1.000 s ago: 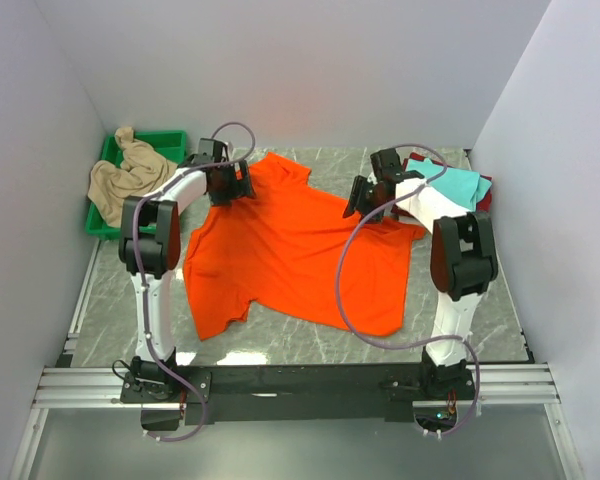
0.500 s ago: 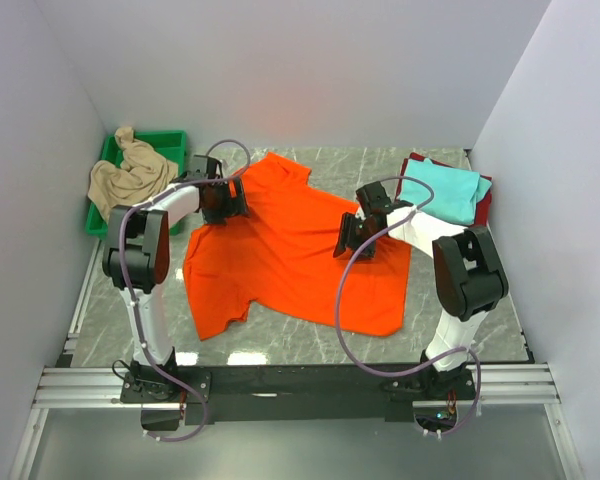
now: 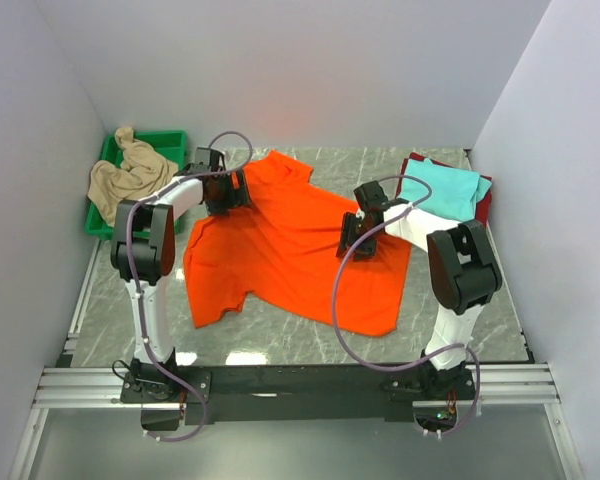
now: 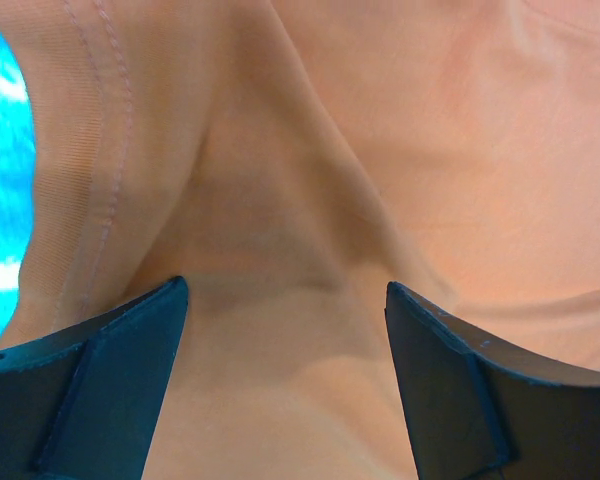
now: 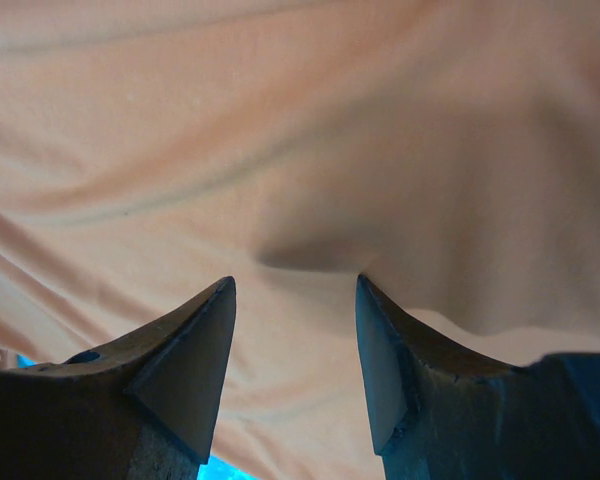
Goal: Fold and stack the t-shirts
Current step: Flatten the tshirt out
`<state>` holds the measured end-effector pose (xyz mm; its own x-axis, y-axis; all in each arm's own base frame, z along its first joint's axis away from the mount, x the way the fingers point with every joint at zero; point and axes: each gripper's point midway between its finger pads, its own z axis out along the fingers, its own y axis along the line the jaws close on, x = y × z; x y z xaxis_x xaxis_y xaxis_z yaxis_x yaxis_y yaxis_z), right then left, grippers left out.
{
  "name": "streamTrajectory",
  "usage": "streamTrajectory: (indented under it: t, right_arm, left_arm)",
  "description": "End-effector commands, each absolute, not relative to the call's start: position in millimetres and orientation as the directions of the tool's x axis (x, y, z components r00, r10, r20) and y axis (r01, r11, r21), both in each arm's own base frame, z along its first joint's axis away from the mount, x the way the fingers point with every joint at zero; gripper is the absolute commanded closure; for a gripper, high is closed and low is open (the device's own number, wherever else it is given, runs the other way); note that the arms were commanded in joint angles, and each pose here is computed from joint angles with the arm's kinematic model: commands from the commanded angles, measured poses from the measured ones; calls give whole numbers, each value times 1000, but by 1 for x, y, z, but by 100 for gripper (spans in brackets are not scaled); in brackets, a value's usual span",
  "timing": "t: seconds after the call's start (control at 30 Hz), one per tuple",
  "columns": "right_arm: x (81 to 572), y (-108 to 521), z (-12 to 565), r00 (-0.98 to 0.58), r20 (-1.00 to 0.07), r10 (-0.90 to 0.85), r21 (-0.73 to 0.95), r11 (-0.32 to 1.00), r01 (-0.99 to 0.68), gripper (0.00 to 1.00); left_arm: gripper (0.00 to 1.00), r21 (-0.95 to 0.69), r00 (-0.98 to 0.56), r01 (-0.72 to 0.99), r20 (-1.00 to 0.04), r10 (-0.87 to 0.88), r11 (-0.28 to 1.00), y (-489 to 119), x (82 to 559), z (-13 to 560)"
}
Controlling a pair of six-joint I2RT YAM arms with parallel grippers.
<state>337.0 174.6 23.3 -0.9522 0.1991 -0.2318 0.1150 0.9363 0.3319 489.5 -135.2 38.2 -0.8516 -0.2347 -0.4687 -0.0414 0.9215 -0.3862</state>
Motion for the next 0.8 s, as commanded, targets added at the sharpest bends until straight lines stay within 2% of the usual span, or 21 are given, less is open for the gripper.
streamTrajectory:
  t: [0.0,0.27,0.43,0.63,0.77]
  right_arm:
    - [351,166,21,-948,-249,197,283,951,123,42]
    - [368,149,19,-943,-227,242,261,948,180,42]
    - [386,146,29,-942,-241,235,262,950,170,42]
    - [402,155,42,-943,-262,207,301,946,124,42]
    - [406,157,51,-940,-281,191,310,946,100,42]
  left_arm:
    - [13,-352,-894,-69,-394,-215,934,-132,481,4]
    - [13,-352,-897,-51,-395,-198,935,-135,499,0]
    - [13,-351,-880,-31,-435,-193,936,-138,522,15]
    - [13,-353,-800,-7,-559,-217,935,-135,537,71]
    - [12,-321,-698,-67,-662,-275,945,-114,511,129]
